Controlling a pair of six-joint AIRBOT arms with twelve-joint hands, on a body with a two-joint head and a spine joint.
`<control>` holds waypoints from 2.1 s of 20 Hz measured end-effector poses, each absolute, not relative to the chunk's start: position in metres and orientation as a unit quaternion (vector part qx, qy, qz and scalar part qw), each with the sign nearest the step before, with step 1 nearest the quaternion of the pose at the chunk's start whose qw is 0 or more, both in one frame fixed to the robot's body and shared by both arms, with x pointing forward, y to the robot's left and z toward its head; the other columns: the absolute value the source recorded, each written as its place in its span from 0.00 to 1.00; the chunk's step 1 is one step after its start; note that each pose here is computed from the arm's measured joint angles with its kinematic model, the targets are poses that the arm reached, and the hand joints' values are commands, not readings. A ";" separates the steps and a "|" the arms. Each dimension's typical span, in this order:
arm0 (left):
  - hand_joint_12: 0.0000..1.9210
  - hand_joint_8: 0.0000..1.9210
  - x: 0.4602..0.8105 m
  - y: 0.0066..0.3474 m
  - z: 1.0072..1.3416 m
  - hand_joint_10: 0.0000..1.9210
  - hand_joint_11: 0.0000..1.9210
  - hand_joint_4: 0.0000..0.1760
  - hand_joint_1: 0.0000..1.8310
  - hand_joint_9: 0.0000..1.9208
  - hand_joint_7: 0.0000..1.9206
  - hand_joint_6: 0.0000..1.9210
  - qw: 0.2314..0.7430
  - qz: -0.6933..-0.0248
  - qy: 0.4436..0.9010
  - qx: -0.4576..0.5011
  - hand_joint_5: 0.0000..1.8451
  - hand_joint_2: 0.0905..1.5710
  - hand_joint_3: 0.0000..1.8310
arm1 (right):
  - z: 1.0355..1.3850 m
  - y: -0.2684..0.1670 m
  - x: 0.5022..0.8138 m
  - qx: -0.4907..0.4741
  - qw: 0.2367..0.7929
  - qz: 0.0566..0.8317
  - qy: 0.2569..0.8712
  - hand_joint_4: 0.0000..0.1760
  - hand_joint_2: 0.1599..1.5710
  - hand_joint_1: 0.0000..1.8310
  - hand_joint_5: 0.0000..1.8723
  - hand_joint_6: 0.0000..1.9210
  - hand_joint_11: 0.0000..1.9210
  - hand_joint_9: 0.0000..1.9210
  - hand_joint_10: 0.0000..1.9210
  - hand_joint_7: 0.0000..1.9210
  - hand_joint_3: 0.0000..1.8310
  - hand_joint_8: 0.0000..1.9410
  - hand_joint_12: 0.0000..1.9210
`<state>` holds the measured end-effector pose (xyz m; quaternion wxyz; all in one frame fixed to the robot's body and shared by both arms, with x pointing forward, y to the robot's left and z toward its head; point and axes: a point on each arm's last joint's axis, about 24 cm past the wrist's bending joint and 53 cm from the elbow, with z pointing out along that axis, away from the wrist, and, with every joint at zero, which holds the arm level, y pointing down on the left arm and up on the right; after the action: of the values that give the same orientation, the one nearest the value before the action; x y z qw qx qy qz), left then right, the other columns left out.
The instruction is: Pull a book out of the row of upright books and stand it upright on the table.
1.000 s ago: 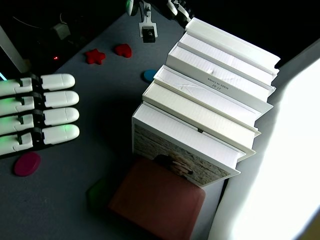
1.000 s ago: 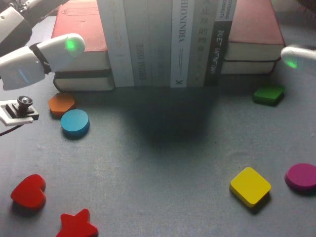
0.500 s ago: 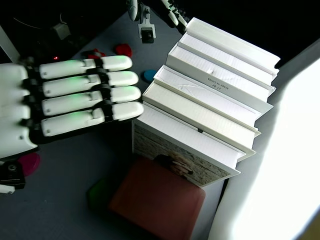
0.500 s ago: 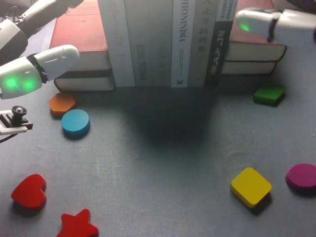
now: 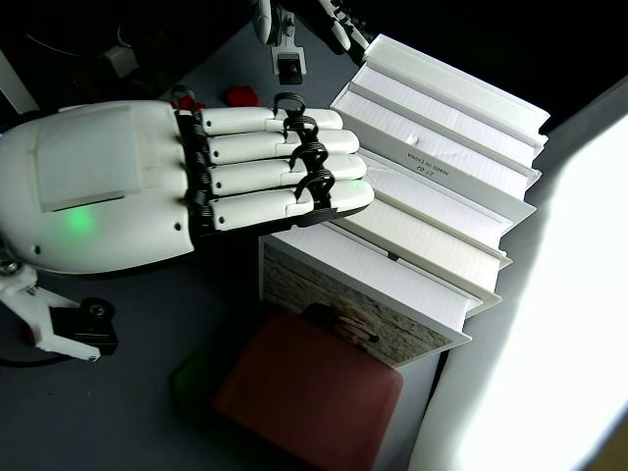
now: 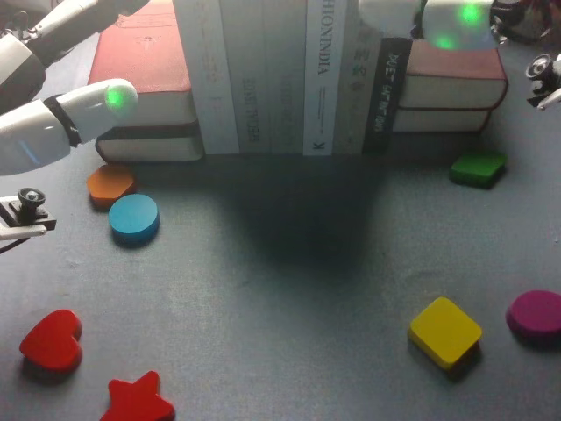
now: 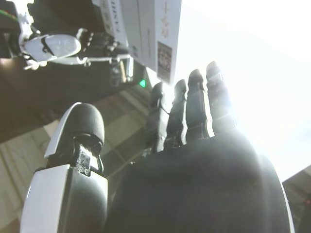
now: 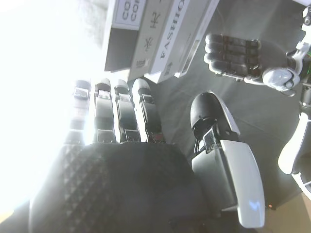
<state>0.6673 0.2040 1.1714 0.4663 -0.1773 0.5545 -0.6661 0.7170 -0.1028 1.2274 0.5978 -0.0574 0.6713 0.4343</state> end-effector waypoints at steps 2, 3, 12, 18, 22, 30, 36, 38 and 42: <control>0.00 0.00 0.667 0.204 1.170 0.00 0.00 0.30 0.14 0.00 0.00 0.00 0.465 -0.667 0.554 -0.178 0.10 0.87 0.00 | 1.226 -0.101 0.720 -0.052 0.595 0.435 0.674 0.00 0.87 0.10 0.22 0.08 0.00 0.00 0.00 0.00 0.00 0.00 0.00; 0.00 0.00 0.668 0.203 1.169 0.00 0.00 0.26 0.15 0.00 0.00 0.00 0.464 -0.666 0.555 -0.179 0.10 0.87 0.00 | 1.228 -0.100 0.720 -0.052 0.597 0.438 0.671 0.00 0.87 0.12 0.27 0.10 0.00 0.00 0.00 0.00 0.00 0.00 0.00; 0.00 0.00 0.665 0.208 1.167 0.00 0.00 0.32 0.13 0.00 0.00 0.00 0.465 -0.667 0.551 -0.188 0.09 0.86 0.00 | 1.246 -0.092 0.679 -0.072 0.600 0.485 0.632 0.82 0.87 0.39 0.28 0.85 0.00 0.00 0.00 0.11 0.00 0.00 0.00; 0.00 0.00 0.664 0.209 1.169 0.00 0.00 0.34 0.14 0.00 0.00 0.00 0.466 -0.670 0.545 -0.189 0.10 0.86 0.00 | 1.227 -0.086 0.630 -0.102 0.571 0.519 0.627 0.00 0.88 0.11 0.40 0.38 0.00 0.00 0.00 0.10 0.00 0.00 0.00; 0.00 0.00 0.664 0.212 1.168 0.00 0.00 0.37 0.14 0.00 0.00 0.00 0.468 -0.669 0.545 -0.192 0.10 0.86 0.00 | 1.218 -0.087 0.606 -0.112 0.553 0.544 0.622 0.00 0.89 0.03 0.46 0.21 0.00 0.00 0.00 0.12 0.00 0.00 0.00; 0.00 0.00 0.663 0.213 1.169 0.00 0.00 0.35 0.15 0.00 0.01 0.00 0.469 -0.670 0.542 -0.191 0.11 0.86 0.00 | 1.227 -0.097 0.610 -0.113 0.559 0.538 0.620 0.33 0.86 0.21 0.02 0.00 0.00 0.00 0.00 0.00 0.00 0.00 0.00; 0.00 0.00 0.664 0.214 1.169 0.00 0.00 0.33 0.14 0.00 0.00 0.00 0.470 -0.670 0.541 -0.194 0.11 0.86 0.00 | 1.256 -0.106 0.623 -0.145 0.587 0.504 0.617 0.40 0.74 0.54 0.00 0.00 0.00 0.00 0.00 0.00 0.00 0.00 0.00; 0.00 0.00 0.664 0.214 1.169 0.00 0.00 0.38 0.14 0.00 0.00 0.00 0.471 -0.670 0.540 -0.195 0.11 0.86 0.00 | 1.265 -0.092 0.621 -0.188 0.591 0.486 0.616 0.71 0.69 0.57 0.00 0.00 0.00 0.00 0.00 0.00 0.00 0.00 0.00; 0.00 0.00 0.665 0.217 1.169 0.00 0.00 0.40 0.16 0.00 0.00 0.00 0.472 -0.669 0.539 -0.198 0.11 0.86 0.00 | 1.278 -0.073 0.621 -0.256 0.605 0.432 0.618 0.96 0.64 0.65 0.00 0.00 0.00 0.00 0.00 0.00 0.00 0.00 0.00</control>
<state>0.6646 0.2165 1.1687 0.4721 -0.1977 0.5394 -0.6687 0.6214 -0.0734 1.2784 0.6052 -0.2556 0.6181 0.4317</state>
